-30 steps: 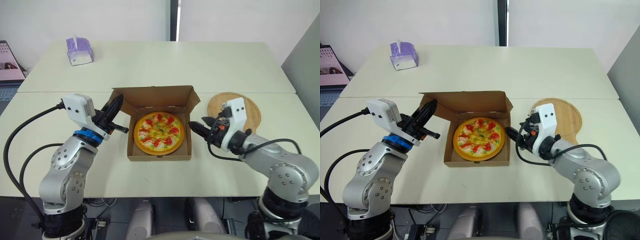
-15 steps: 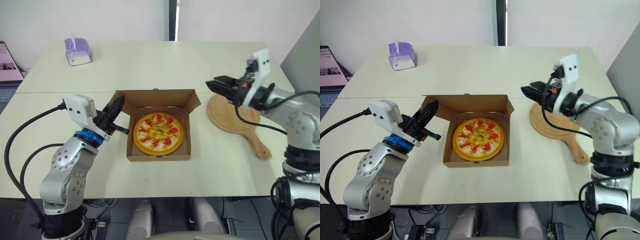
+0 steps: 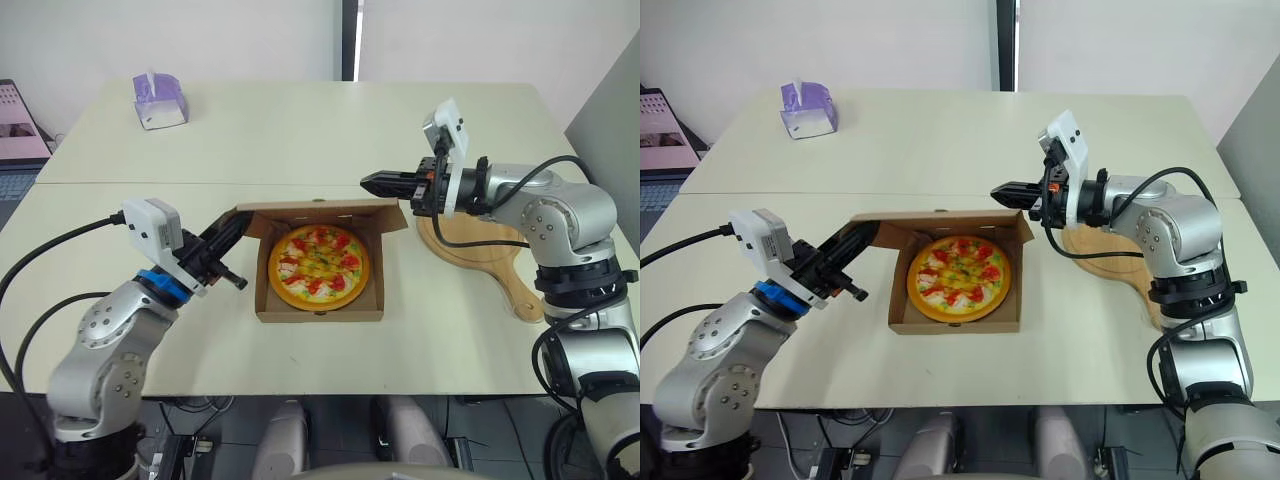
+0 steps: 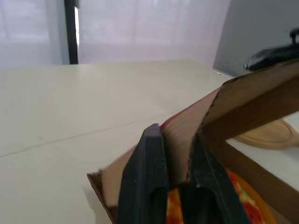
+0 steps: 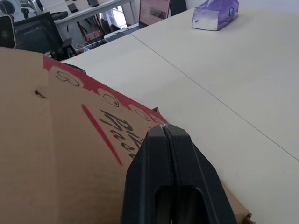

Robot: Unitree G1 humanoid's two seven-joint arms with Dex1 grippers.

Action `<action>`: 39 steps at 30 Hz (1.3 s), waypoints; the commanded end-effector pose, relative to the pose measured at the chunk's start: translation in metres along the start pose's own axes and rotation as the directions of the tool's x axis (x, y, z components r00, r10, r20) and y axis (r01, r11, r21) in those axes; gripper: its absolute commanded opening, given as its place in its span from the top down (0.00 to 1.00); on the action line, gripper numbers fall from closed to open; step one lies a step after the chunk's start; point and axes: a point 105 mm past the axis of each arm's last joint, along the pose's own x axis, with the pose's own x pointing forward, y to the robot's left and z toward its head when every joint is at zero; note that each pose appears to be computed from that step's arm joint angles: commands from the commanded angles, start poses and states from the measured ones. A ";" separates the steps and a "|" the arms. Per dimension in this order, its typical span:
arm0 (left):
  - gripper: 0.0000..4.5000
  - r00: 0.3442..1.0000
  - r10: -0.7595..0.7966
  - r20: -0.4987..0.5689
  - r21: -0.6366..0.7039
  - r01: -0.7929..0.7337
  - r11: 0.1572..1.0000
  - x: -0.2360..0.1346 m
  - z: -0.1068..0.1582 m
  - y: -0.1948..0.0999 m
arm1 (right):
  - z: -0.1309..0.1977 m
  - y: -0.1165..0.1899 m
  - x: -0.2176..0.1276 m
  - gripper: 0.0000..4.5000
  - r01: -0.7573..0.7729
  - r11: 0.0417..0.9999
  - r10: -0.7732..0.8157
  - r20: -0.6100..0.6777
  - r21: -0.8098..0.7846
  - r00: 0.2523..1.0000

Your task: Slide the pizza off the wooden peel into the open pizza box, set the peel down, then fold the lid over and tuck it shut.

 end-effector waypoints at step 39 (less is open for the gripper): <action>1.00 0.719 -0.565 -0.406 0.223 0.677 0.701 0.055 0.006 -0.022 | -0.039 0.089 -0.025 0.64 -0.297 0.902 0.258 -0.159 -0.313 0.953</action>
